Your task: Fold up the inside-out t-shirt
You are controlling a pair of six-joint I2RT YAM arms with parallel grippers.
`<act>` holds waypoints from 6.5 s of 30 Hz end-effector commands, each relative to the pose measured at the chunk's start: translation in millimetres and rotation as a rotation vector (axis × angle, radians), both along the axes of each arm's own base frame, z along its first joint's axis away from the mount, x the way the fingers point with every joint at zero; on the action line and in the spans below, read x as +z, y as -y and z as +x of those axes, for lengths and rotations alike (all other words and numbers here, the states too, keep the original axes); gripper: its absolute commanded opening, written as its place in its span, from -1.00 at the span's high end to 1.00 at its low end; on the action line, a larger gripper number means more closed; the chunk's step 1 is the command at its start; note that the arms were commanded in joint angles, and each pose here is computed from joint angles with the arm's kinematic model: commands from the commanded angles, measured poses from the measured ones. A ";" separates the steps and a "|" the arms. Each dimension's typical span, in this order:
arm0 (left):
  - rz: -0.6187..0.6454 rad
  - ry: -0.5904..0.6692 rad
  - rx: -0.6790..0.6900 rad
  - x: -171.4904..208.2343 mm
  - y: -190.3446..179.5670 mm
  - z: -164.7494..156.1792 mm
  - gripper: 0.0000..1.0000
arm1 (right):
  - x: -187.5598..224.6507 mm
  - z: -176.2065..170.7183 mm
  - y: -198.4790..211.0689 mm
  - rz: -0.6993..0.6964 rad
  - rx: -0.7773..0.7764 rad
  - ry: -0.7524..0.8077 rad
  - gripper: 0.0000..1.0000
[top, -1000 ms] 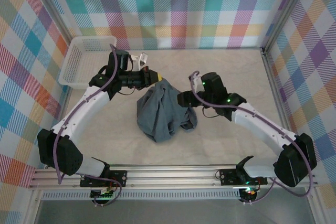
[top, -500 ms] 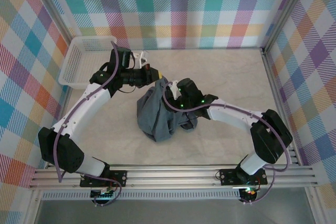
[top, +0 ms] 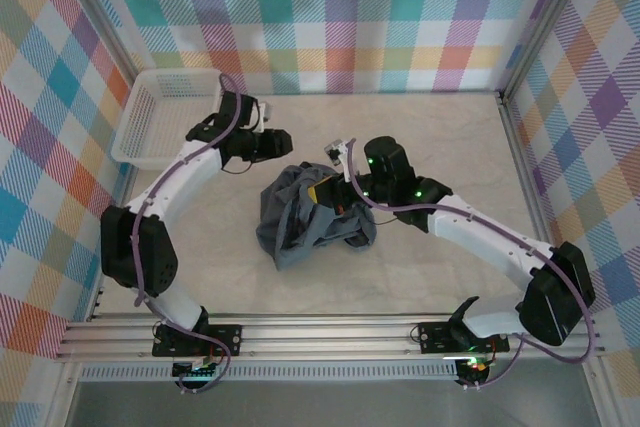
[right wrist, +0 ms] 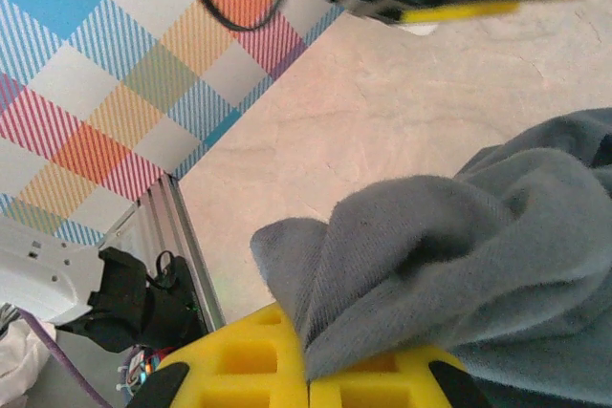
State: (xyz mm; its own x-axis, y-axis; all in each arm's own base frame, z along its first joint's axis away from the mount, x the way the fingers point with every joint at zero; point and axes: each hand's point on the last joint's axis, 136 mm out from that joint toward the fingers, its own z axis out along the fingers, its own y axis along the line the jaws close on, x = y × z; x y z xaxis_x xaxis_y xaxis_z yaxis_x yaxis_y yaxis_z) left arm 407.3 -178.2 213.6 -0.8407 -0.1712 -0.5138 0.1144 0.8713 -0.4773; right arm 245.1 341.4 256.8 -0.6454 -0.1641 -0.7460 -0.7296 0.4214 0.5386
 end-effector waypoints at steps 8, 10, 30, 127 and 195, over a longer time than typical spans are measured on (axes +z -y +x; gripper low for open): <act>-0.086 -0.070 -0.106 -11.1 26.6 -124.7 0.10 | -13.9 17.5 1.9 -0.032 -0.033 -0.051 1.00; -0.097 -0.071 -0.162 -25.1 42.0 -131.4 0.00 | -12.2 18.0 1.5 -0.029 -0.032 -0.050 1.00; -0.565 0.148 -0.344 114.5 75.9 -104.7 1.00 | -120.8 13.4 67.8 -0.096 -0.152 -0.355 0.73; -0.534 0.127 -0.347 93.0 85.6 -97.9 1.00 | -15.9 67.5 47.3 -0.104 -0.463 -0.177 0.49; -0.158 0.321 -0.515 41.5 69.9 -164.1 1.00 | 7.4 -8.0 48.3 0.060 0.143 0.181 -0.23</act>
State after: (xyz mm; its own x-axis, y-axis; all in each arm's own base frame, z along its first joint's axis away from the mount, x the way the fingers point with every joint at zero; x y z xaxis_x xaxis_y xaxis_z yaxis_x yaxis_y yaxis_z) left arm 240.9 -243.3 239.7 -0.6861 0.1084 -0.7194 0.6170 0.6106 -0.4964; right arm 242.4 275.6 250.5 -0.5378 -0.1671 -0.8264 -0.8047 0.3941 0.4440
